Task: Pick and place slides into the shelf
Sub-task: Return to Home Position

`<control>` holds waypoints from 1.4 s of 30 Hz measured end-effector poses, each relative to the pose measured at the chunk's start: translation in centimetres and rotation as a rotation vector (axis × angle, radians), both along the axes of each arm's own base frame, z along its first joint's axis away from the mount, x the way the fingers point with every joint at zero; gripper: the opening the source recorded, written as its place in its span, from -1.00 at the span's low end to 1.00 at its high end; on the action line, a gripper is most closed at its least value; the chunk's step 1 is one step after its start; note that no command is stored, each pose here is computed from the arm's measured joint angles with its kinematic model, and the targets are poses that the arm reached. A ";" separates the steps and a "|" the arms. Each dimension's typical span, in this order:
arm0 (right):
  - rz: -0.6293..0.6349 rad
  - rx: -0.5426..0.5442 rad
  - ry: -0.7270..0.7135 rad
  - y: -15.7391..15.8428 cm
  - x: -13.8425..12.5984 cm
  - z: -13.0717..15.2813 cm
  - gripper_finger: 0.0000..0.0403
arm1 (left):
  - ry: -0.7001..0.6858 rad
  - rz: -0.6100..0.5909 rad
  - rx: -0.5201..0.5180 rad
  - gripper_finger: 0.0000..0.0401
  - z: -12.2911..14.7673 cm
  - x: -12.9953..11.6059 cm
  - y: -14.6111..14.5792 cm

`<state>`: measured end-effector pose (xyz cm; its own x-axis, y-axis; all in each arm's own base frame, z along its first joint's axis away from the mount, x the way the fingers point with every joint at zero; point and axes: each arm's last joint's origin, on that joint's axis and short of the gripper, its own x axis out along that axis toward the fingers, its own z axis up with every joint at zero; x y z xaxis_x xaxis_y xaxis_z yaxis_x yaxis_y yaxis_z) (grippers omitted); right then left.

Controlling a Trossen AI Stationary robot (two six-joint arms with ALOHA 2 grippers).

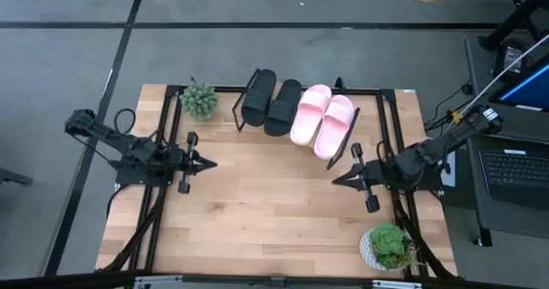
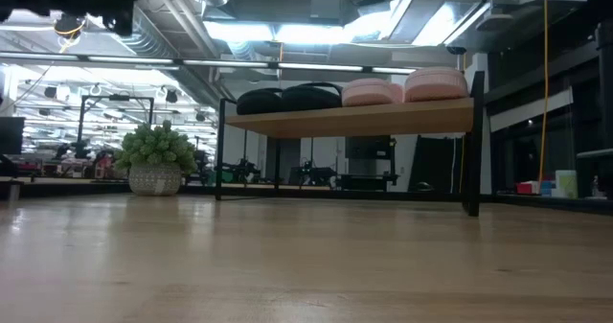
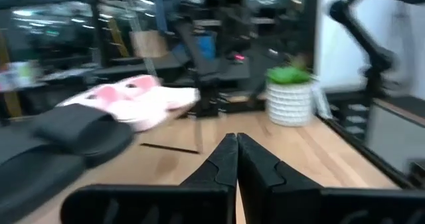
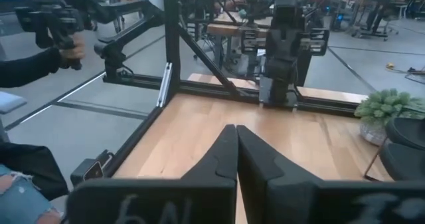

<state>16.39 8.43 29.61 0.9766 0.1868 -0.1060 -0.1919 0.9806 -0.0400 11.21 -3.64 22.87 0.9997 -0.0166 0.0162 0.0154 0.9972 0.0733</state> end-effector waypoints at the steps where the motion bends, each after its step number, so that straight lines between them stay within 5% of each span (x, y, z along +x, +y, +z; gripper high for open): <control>1: -0.002 -0.001 0.001 -0.1 -0.1 0.0 -0.98 | -0.010 0.028 -0.008 -1.00 -0.3 -0.1 0.3; 21: -0.063 -0.007 -0.022 -2.5 -3.8 1.2 -0.99 | -0.042 0.242 -0.090 -1.00 -5.5 -0.7 4.3; 30: -0.089 0.005 -0.065 -4.1 -6.6 1.4 -0.99 | -0.047 0.294 -0.076 -1.00 -5.6 -0.7 5.2; 42: -0.138 0.023 -0.137 -5.4 -8.5 -5.9 -0.99 | 0.031 0.321 -0.039 -1.00 -6.3 -0.7 5.3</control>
